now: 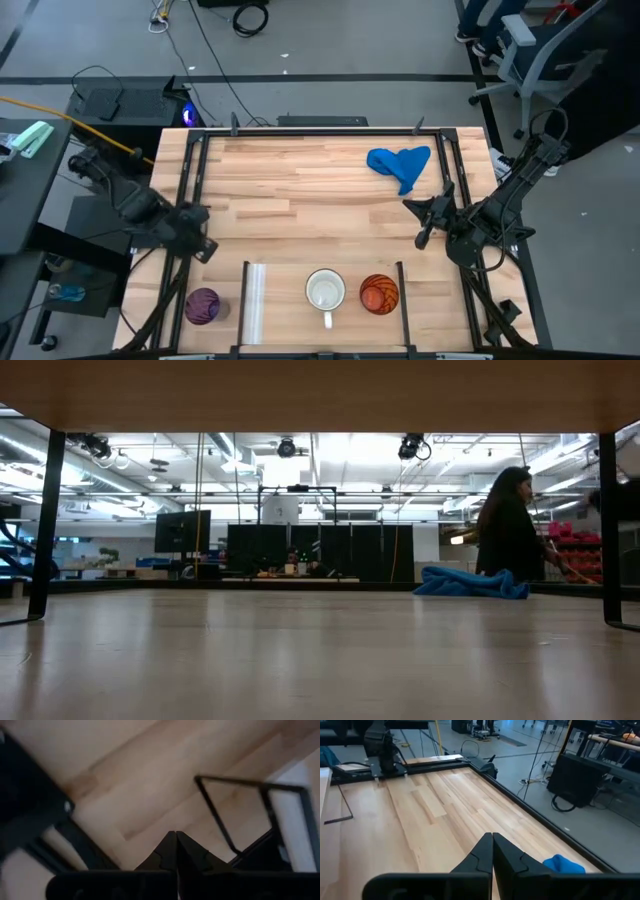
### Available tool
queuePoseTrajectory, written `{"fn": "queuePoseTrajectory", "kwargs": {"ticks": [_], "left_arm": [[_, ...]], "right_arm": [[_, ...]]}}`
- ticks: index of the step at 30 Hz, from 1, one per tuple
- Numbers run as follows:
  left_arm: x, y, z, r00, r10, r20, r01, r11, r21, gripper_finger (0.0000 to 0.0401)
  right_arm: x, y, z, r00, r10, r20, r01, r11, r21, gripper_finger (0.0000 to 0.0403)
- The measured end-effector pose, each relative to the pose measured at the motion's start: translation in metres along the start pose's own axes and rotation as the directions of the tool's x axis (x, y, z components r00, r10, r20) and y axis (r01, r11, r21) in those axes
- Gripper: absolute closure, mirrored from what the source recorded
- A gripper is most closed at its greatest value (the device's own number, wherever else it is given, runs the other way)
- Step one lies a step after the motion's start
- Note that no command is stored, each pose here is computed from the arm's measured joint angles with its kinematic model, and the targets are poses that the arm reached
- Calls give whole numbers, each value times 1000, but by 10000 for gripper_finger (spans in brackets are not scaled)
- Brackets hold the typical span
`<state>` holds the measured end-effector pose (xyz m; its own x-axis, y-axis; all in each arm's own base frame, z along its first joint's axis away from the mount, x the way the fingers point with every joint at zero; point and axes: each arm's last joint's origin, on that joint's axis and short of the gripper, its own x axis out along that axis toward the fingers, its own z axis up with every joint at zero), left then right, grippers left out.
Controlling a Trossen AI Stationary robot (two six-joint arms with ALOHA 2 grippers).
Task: Stack small to large cups/mugs on shelf
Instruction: Put the purple cup on the shelf
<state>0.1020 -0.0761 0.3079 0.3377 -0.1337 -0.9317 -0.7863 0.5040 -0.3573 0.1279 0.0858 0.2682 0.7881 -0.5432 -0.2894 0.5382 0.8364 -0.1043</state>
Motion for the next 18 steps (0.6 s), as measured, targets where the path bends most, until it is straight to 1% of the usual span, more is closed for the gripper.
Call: {"fn": "queuePoseTrajectory", "kwargs": {"ticks": [3,7,10,14,18], "left_arm": [[4,-3,-16,999,21,-35,-22,999,-30,393],[7,-8,-36,996,65,-63,-70,994,-83,381],[6,-16,-50,993,100,-69,-106,990,-97,383],[-6,-29,-67,982,181,-47,-185,976,-118,395],[-12,-50,-82,967,253,16,-249,961,-123,388]], "right_arm": [[0,0,0,1000,7,-9,-7,1000,-2,392],[0,0,0,1000,10,-13,-10,1000,-3,392],[0,0,0,1000,12,-15,-12,1000,-13,392],[0,0,0,1000,12,-15,-12,1000,-20,391],[0,1,-1,999,27,-33,-27,1000,-4,392]]}}
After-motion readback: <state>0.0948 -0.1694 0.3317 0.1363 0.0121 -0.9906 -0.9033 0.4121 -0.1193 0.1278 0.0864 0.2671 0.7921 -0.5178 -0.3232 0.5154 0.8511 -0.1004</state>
